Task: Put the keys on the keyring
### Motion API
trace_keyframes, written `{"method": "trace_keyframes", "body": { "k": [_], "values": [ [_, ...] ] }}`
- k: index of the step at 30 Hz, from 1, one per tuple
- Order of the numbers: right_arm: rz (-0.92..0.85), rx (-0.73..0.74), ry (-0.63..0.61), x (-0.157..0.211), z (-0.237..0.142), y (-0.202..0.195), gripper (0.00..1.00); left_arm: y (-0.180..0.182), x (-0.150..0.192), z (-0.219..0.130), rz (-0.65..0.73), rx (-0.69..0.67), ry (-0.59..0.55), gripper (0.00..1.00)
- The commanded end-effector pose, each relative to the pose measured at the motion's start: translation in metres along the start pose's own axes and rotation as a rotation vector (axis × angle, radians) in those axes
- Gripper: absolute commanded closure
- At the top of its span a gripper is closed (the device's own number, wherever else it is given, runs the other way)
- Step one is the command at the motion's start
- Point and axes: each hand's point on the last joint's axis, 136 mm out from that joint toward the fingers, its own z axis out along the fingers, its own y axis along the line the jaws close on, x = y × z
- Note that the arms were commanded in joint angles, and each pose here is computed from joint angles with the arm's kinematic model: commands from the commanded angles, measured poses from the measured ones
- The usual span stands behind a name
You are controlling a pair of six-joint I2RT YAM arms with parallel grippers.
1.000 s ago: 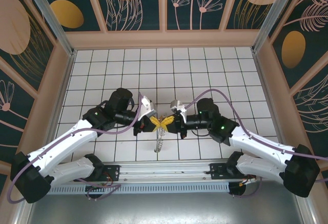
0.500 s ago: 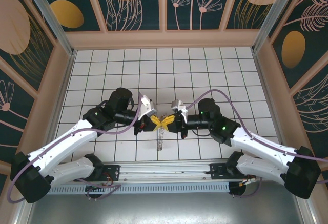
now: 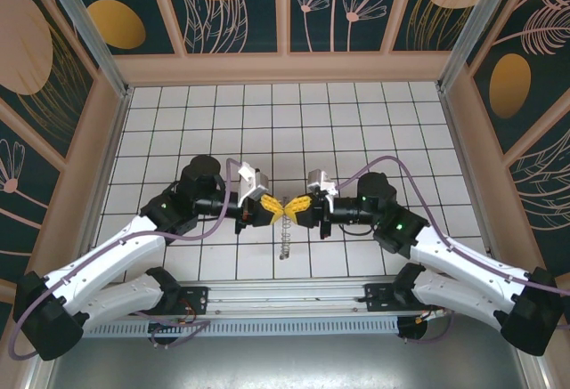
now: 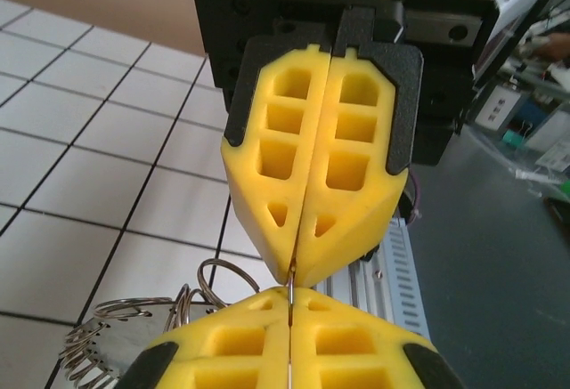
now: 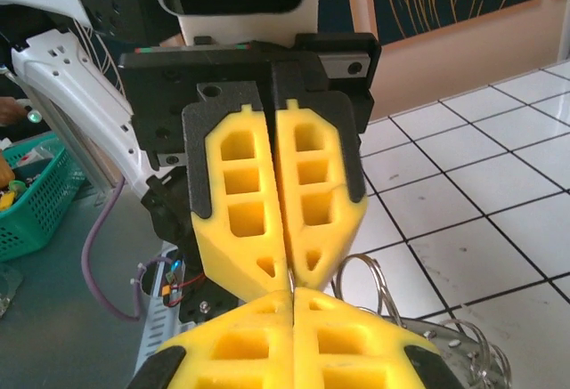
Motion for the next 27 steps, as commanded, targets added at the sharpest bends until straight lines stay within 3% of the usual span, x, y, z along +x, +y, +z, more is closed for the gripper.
{"method": "trace_keyframes", "body": {
  "k": [1,8,19,22,27],
  "values": [
    [-0.058,-0.002,-0.1,-0.025,-0.006,0.005,1.0,-0.002,-0.004,0.001,-0.006,0.012,-0.034,0.89],
    [-0.071,0.014,-0.133,-0.031,-0.009,0.004,1.0,-0.006,-0.008,0.0,-0.008,0.033,-0.054,1.0],
    [-0.073,0.083,-0.114,-0.023,-0.011,-0.007,1.0,0.011,-0.01,0.0,0.006,-0.067,-0.029,1.0],
    [-0.067,0.122,-0.116,-0.027,-0.013,-0.015,0.87,0.021,-0.005,-0.002,0.001,-0.13,-0.016,1.0],
    [-0.017,0.208,-0.135,-0.033,-0.021,-0.035,0.5,0.034,0.003,-0.008,-0.032,-0.221,0.002,1.0]
  ]
}}
